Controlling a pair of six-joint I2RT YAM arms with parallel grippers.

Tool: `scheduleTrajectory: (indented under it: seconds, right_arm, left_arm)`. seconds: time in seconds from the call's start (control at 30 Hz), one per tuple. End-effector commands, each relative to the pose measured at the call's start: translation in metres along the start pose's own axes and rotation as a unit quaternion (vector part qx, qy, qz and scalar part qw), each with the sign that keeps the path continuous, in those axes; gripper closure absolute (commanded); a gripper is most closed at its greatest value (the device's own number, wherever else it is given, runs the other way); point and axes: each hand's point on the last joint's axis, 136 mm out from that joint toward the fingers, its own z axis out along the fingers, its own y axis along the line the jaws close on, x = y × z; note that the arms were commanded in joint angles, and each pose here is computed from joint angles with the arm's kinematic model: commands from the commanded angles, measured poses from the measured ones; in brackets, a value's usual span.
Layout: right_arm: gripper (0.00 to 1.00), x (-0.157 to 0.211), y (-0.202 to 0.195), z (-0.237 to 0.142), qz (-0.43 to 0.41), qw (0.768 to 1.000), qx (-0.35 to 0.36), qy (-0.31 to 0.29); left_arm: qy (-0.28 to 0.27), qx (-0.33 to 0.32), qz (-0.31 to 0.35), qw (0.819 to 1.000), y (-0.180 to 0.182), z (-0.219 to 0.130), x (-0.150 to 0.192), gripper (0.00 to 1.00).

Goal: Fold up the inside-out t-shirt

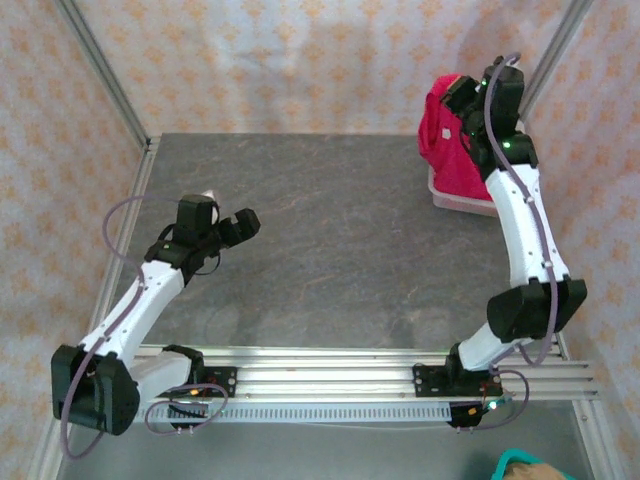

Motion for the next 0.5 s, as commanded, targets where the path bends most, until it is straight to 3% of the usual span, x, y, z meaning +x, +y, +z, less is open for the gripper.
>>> scheduleTrajectory:
  seconds: [0.0, 0.23, 0.47]
  right_arm:
    - [1.0, -0.043, 0.047, -0.04, -0.052, 0.995, -0.069, -0.049]
    - [1.0, -0.07, 0.146, -0.122, -0.063, 0.969, -0.236, -0.035]
    - [1.0, -0.033, 0.231, -0.166, -0.064, 0.922, -0.379, 0.045]
  left_arm:
    - [-0.002, 0.0, 0.003, 1.0, 0.002, -0.009, 0.005, 0.02]
    - [-0.029, 0.01, 0.004, 1.0, 0.003, -0.018, 0.004, 0.02]
    - [-0.034, 0.008, 0.003, 0.999, 0.004, -0.018, 0.002, 0.03]
